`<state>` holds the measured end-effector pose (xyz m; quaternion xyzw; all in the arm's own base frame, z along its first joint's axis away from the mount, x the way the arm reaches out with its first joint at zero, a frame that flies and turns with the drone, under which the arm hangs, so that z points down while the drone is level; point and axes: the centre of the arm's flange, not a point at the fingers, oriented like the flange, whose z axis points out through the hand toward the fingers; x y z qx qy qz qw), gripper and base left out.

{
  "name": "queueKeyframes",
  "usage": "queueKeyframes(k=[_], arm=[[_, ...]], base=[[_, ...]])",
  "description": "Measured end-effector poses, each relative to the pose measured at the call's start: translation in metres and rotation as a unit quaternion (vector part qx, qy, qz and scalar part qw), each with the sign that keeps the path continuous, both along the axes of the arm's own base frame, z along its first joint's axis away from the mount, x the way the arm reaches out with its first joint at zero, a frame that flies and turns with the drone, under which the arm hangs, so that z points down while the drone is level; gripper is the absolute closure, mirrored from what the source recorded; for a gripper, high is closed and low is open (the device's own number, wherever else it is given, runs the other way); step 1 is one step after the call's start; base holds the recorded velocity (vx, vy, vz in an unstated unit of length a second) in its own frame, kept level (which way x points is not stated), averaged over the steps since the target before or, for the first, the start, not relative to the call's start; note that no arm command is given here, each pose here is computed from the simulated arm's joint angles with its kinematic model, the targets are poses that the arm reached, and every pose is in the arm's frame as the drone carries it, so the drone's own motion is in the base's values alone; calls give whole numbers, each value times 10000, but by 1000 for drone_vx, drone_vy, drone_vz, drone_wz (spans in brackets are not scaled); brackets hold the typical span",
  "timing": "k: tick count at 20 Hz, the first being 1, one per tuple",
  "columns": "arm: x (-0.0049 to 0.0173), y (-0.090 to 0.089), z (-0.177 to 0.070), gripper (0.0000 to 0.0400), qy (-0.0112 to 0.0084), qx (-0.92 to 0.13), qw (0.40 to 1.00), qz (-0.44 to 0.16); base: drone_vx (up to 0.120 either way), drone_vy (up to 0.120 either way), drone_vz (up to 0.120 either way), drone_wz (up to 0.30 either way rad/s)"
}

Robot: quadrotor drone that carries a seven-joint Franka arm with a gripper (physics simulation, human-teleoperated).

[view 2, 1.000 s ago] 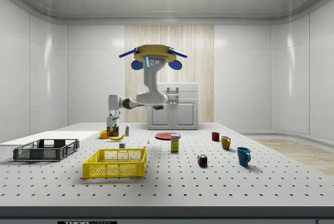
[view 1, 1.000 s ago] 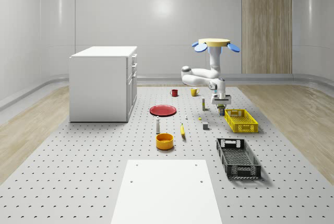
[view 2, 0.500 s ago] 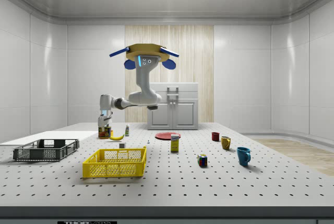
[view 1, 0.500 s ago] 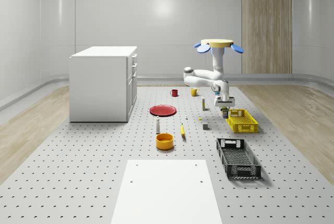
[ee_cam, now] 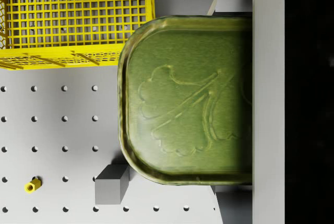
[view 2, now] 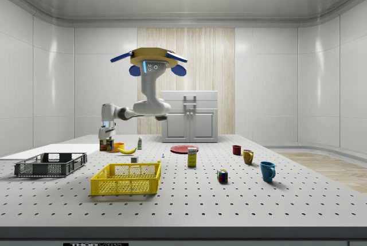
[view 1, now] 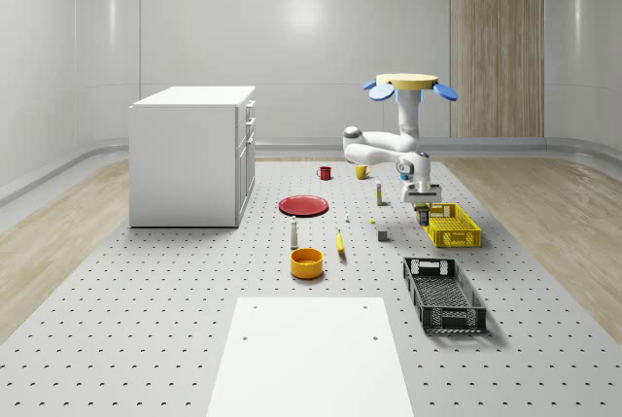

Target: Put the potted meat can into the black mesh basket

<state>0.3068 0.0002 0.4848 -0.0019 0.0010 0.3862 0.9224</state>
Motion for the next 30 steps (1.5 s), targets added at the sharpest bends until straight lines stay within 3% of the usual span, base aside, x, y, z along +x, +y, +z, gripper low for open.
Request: queueKeyframes(k=[30], arm=[[0, 0, 0, 114, 0, 0, 10000, 0]], base=[[120, 0, -9, 0]])
